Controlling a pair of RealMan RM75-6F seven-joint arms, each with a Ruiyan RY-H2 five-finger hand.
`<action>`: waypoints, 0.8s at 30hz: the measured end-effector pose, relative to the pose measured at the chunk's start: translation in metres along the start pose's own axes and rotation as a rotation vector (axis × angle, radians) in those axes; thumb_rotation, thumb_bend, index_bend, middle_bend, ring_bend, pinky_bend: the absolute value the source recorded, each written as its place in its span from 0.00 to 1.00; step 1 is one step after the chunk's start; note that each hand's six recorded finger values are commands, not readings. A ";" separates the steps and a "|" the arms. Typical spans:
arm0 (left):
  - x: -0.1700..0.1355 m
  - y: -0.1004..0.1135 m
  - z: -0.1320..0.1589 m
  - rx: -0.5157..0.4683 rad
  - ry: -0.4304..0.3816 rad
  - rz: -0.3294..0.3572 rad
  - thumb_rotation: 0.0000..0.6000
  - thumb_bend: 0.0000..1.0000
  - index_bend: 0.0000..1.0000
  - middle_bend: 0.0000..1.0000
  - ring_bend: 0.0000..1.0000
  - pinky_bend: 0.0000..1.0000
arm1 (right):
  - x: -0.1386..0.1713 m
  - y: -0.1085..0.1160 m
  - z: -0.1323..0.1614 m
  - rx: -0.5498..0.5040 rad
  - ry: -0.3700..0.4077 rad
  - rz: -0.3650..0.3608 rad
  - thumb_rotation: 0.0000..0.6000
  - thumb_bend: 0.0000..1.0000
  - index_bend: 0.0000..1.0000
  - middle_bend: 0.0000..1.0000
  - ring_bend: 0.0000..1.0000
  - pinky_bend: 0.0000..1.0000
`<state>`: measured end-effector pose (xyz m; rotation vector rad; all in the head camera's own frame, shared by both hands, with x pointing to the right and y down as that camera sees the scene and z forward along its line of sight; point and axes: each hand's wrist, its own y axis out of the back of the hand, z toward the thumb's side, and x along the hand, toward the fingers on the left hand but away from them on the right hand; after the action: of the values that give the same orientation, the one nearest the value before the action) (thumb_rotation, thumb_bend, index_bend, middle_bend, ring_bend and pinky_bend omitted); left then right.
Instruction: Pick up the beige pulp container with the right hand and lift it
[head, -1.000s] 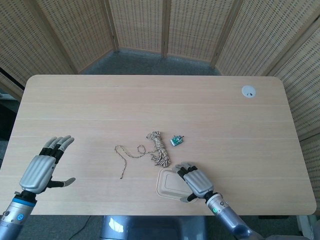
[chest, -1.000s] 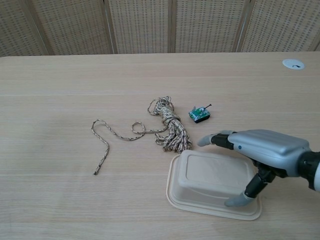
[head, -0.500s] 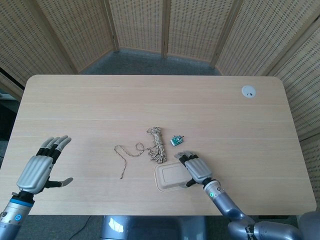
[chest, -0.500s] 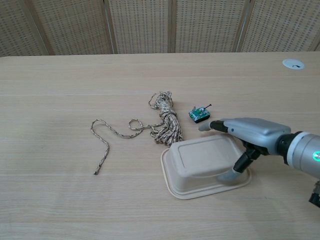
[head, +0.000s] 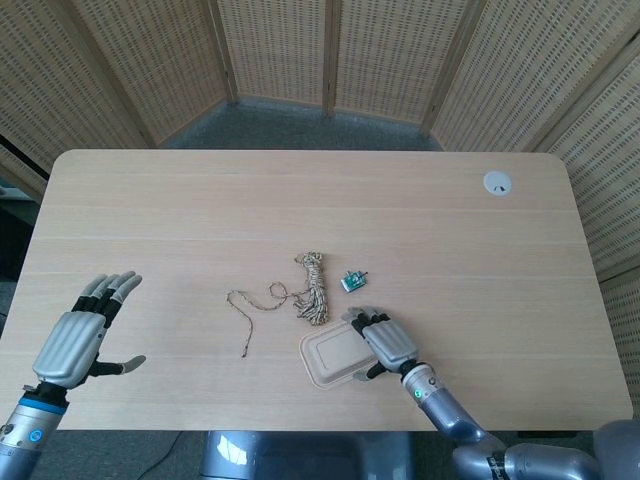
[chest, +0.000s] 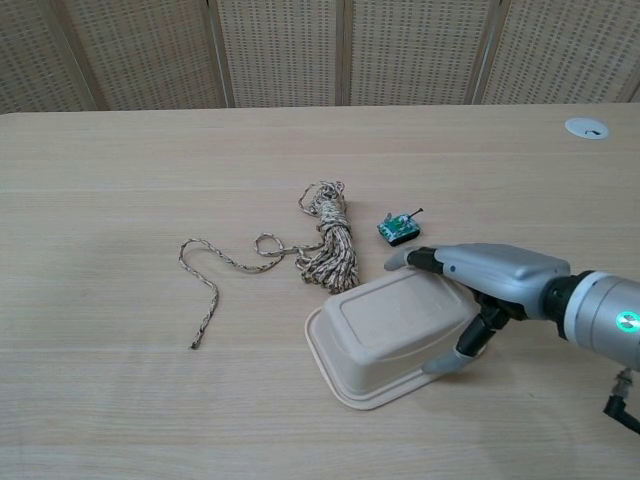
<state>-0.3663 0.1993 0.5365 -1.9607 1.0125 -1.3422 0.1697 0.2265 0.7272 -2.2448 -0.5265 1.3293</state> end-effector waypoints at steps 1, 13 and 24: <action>0.000 0.000 -0.001 -0.001 0.001 0.001 1.00 0.13 0.00 0.00 0.00 0.00 | -0.001 -0.001 0.001 0.001 0.002 0.003 0.87 0.00 0.00 0.00 0.00 0.00; -0.003 0.000 -0.008 -0.009 0.020 0.003 1.00 0.13 0.00 0.00 0.00 0.00 | -0.012 0.013 0.006 -0.032 -0.009 -0.048 1.00 0.05 0.48 0.49 0.30 0.00; -0.002 -0.002 -0.008 -0.008 0.017 0.000 1.00 0.13 0.00 0.00 0.00 0.00 | -0.008 0.057 -0.015 -0.096 -0.045 -0.126 1.00 0.04 0.50 0.50 0.34 0.00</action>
<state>-0.3738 0.2014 0.5397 -1.9587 1.0276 -1.3596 0.1839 0.1725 0.7060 -2.2220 -0.7495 1.3185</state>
